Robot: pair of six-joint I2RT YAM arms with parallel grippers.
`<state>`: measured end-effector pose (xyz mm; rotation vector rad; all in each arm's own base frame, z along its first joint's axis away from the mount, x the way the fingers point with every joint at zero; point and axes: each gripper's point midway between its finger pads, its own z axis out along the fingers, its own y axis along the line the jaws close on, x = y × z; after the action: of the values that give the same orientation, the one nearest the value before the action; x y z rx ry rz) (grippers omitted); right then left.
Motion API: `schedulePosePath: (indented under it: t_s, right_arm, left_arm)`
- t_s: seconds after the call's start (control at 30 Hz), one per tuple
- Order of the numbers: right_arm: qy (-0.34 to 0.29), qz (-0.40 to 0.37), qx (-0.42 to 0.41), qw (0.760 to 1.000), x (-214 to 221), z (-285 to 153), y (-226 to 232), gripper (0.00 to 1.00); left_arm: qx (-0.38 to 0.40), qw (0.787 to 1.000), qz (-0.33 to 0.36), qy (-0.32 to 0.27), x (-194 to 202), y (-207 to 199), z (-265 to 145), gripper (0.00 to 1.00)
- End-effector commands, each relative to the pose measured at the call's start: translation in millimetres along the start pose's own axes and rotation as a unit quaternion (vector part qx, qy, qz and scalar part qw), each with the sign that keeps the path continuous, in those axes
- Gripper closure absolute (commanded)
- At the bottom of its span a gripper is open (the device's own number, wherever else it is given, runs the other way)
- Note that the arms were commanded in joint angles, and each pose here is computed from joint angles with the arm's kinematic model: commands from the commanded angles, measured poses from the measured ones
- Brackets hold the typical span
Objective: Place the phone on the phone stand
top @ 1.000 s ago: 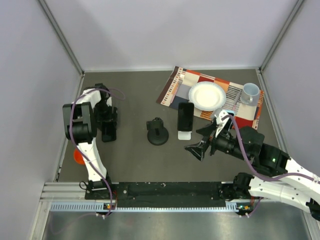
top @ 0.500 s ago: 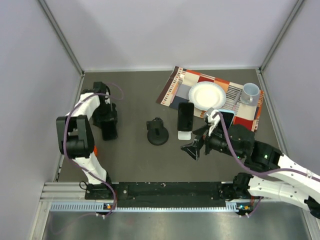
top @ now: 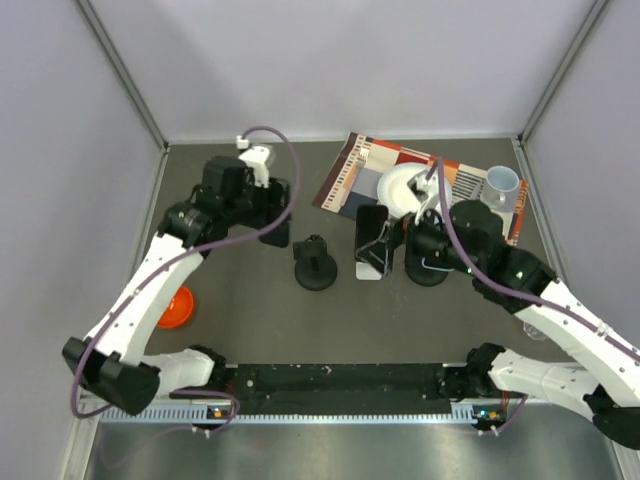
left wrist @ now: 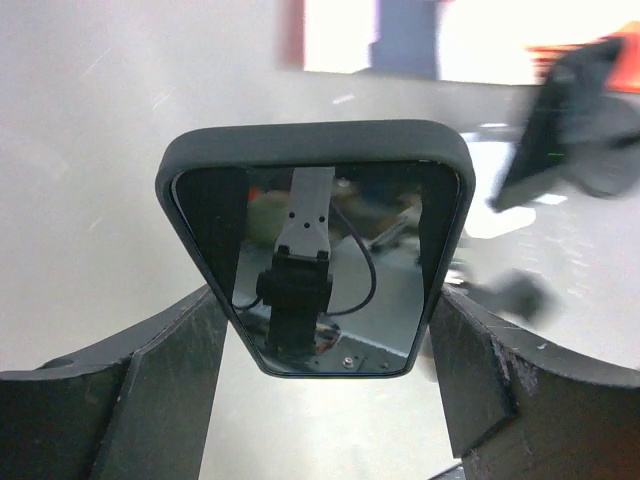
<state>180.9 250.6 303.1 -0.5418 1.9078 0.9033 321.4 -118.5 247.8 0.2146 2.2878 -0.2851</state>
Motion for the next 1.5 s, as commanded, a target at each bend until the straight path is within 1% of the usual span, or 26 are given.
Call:
schedulePosePath:
  t_s: [0.0, 0.03, 0.1, 0.17, 0.2, 0.23, 0.27, 0.3, 0.33, 0.37, 0.43, 0.47, 0.53, 0.6, 0.67, 0.7, 0.77, 0.8, 0.83, 0.97, 1.1, 1.17, 1.23, 1.33, 1.37, 1.47]
  right_arm:
    - [-0.035, 0.031, -0.032, 0.998, -55.7, -7.6, 10.0, 0.01]
    - [-0.037, 0.034, -0.031, 0.998, -62.2, -9.0, 9.4, 0.01]
    - [-0.052, 0.039, -0.026, 0.998, -83.0, -15.1, 9.0, 0.01]
    - [-0.073, 0.040, -0.023, 0.996, -102.8, -22.1, 8.5, 0.02]
    - [-0.078, 0.040, -0.023, 0.996, -108.3, -23.2, 9.0, 0.02]
    - [-0.075, 0.039, -0.022, 0.996, -110.7, -18.7, 8.4, 0.03]
    - [-0.074, 0.039, -0.024, 0.996, -113.6, -16.8, 8.9, 0.05]
    - [-0.082, 0.036, -0.032, 0.995, -123.3, -18.3, 14.6, 0.06]
    - [-0.064, 0.038, -0.045, 0.996, -120.8, -8.3, 16.7, 0.12]
    - [-0.068, 0.033, -0.062, 0.995, -131.1, -10.7, 26.3, 0.15]
    - [-0.051, 0.048, -0.073, 0.995, -132.4, -4.5, 30.9, 0.22]
    - [-0.047, 0.046, -0.078, 0.995, -136.8, 0.0, 36.2, 0.23]
    - [-0.039, 0.033, -0.066, 0.996, -135.8, 4.6, 37.7, 0.24]
    - [0.001, 0.029, -0.055, 0.998, -121.8, 16.1, 39.5, 0.25]
    - [0.041, 0.025, -0.047, 0.998, -106.2, 27.9, 42.1, 0.31]
    - [0.049, 0.018, -0.043, 0.998, -102.3, 29.4, 43.7, 0.36]
    - [0.052, 0.012, -0.012, 0.998, -98.1, 33.3, 38.1, 0.39]
    - [0.062, 0.007, -0.009, 0.998, -91.4, 35.4, 40.3, 0.47]
    - [0.064, 0.006, 0.002, 0.998, -89.4, 37.6, 37.1, 0.50]
    - [0.078, -0.002, 0.014, 0.997, -80.8, 46.2, 35.9, 0.55]
    - [0.080, -0.022, 0.017, 0.996, -79.2, 49.7, 37.6, 0.69]
    - [0.075, -0.022, 0.018, 0.997, -82.5, 48.0, 38.0, 0.69]
    - [0.070, -0.024, 0.009, 0.997, -87.0, 45.4, 42.3, 0.62]
    - [0.057, -0.030, -0.004, 0.998, -97.9, 39.6, 49.1, 0.57]
    - [0.054, -0.031, -0.009, 0.998, -102.1, 38.6, 51.7, 0.57]
    - [0.065, -0.027, -0.026, 0.997, -100.7, 41.4, 55.7, 0.61]
  left_arm:
    - [0.106, 0.977, 0.074, -0.170, -63.5, -85.1, -60.4, 1.00]
    - [0.112, 0.973, 0.086, -0.183, -63.5, -100.5, -67.7, 1.00]
    - [0.110, 0.967, 0.099, -0.205, -71.2, -107.7, -81.9, 1.00]
    - [0.131, 0.961, 0.112, -0.216, -73.0, -126.1, -94.8, 1.00]
    - [0.141, 0.958, 0.118, -0.220, -72.3, -133.0, -99.4, 1.00]
    - [0.164, 0.951, 0.130, -0.227, -69.9, -150.2, -106.9, 1.00]
    - [0.165, 0.948, 0.140, -0.233, -68.3, -155.6, -108.9, 1.00]
    - [0.160, 0.947, 0.143, -0.241, -68.4, -159.0, -110.5, 1.00]
    - [0.154, 0.945, 0.148, -0.246, -66.2, -164.8, -114.0, 1.00]
    - [0.156, 0.943, 0.155, -0.250, -66.4, -168.5, -115.4, 1.00]
    - [0.163, 0.940, 0.163, -0.251, -63.9, -177.1, -117.3, 1.00]
    - [0.162, 0.939, 0.169, -0.251, -62.8, -179.4, -115.7, 1.00]
    - [0.159, 0.939, 0.176, -0.248, -60.7, -183.5, -113.4, 1.00]
    - [0.162, 0.939, 0.181, -0.245, -57.3, -188.5, -112.5, 1.00]
    - [0.159, 0.937, 0.192, -0.246, -55.4, -190.8, -110.5, 1.00]
    - [0.161, 0.936, 0.196, -0.246, -53.6, -193.1, -111.7, 1.00]
    - [0.155, 0.936, 0.198, -0.246, -52.7, -193.6, -111.0, 1.00]
    - [0.146, 0.937, 0.197, -0.247, -52.3, -192.1, -111.3, 1.00]
    - [0.145, 0.938, 0.195, -0.248, -52.2, -192.1, -112.3, 1.00]
    - [0.145, 0.939, 0.194, -0.243, -45.7, -193.9, -111.6, 1.00]
    - [0.143, 0.940, 0.202, -0.234, -38.2, -195.4, -109.2, 1.00]
    - [0.143, 0.941, 0.206, -0.229, -34.6, -195.1, -108.3, 1.00]
    - [0.141, 0.941, 0.210, -0.225, -32.4, -195.3, -107.2, 1.00]
    - [0.141, 0.942, 0.215, -0.217, -28.0, -193.9, -106.1, 1.00]
    - [0.142, 0.942, 0.215, -0.217, -27.5, -194.0, -105.9, 1.00]
    - [0.140, 0.942, 0.216, -0.216, -26.6, -193.2, -106.0, 1.00]
